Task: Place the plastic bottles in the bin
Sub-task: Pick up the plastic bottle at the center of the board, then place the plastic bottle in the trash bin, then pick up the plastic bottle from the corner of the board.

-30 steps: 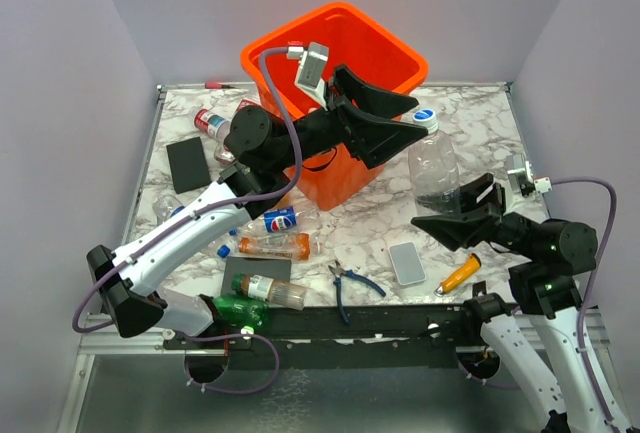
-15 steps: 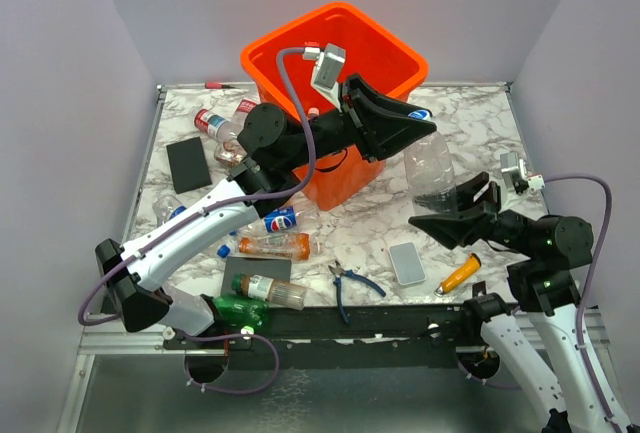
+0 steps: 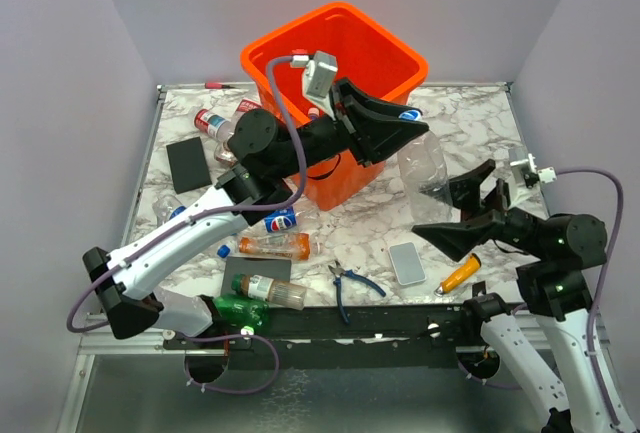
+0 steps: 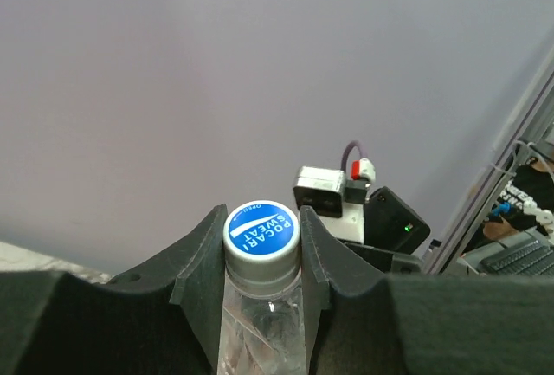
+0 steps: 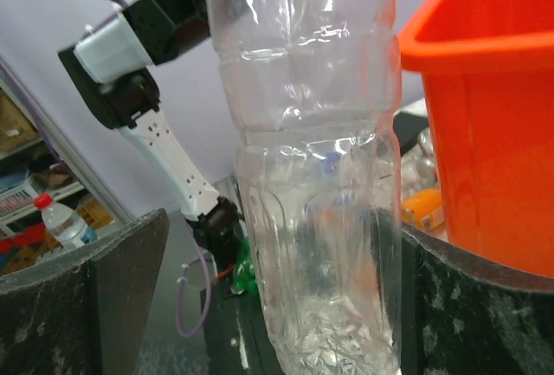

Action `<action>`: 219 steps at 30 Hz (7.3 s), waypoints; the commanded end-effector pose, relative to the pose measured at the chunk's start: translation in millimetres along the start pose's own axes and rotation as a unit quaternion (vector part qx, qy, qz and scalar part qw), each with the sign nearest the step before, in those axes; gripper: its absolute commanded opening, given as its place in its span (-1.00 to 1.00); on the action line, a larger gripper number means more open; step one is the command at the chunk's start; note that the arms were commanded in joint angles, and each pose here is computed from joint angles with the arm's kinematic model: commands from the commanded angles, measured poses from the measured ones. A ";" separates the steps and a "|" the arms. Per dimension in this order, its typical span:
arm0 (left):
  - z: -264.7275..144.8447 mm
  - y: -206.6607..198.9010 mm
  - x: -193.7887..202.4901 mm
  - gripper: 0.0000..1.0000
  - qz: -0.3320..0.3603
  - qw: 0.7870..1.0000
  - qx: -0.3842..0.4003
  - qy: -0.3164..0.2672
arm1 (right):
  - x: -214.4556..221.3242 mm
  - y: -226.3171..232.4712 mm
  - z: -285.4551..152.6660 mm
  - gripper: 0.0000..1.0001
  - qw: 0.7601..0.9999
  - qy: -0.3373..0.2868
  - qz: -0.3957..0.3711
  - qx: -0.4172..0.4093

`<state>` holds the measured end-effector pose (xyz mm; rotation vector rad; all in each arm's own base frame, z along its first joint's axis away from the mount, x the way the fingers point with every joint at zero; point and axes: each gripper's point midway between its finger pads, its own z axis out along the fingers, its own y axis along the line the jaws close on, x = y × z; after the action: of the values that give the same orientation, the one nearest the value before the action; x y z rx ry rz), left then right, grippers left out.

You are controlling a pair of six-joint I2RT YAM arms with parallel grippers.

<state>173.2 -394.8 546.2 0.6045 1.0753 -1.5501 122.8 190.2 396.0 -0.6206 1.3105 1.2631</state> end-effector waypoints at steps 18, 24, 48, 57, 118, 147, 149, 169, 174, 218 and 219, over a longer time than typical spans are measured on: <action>-106.6 12.3 -183.0 -1.00 0.287 0.884 -0.274 -0.247 | -48.9 1.2 -60.9 1.00 0.967 -0.135 -0.026 0.212; -113.4 35.7 -182.9 -1.00 0.363 0.840 -0.333 -0.227 | -16.0 -29.4 -70.8 1.00 0.957 -0.120 0.007 0.265; -37.4 239.4 -67.7 -1.00 0.259 0.875 -0.408 -0.004 | 115.6 -114.3 -97.5 0.95 0.903 -0.046 0.168 0.393; -47.0 279.0 12.1 -1.00 0.242 0.872 -0.408 0.126 | 119.3 -117.1 -96.1 0.95 0.901 -0.037 0.173 0.395; -435.3 161.5 71.9 0.98 0.083 0.687 -0.714 -0.108 | 273.7 -61.2 52.4 0.93 0.918 0.318 0.069 0.227; -434.8 149.5 63.6 0.98 0.110 0.706 -0.695 -0.087 | 375.6 17.8 120.0 0.78 0.842 0.522 -0.111 -0.079; -434.5 149.3 63.7 0.98 0.110 0.706 -0.694 -0.086 | 380.5 20.1 118.8 0.77 0.838 0.528 -0.105 -0.085; -433.1 149.5 66.2 0.98 0.108 0.711 -0.690 -0.083 | 409.0 12.7 113.5 0.17 0.827 0.549 -0.104 -0.061; -433.7 150.3 67.4 0.98 0.109 0.710 -0.691 -0.081 | 390.0 16.3 116.4 -0.10 0.840 0.528 -0.114 -0.058; -166.9 -17.8 20.0 0.98 -0.088 0.995 -0.047 -0.017 | 96.1 56.5 67.1 -0.99 1.000 -0.009 -0.019 -0.011; -166.4 -16.8 21.5 0.98 -0.092 0.994 -0.048 -0.014 | 94.1 56.0 67.8 -0.99 1.000 -0.010 -0.023 -0.009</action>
<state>139.6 -258.6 442.9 0.3712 1.2453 -1.5730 81.4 299.5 313.0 -0.6195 1.3600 1.2315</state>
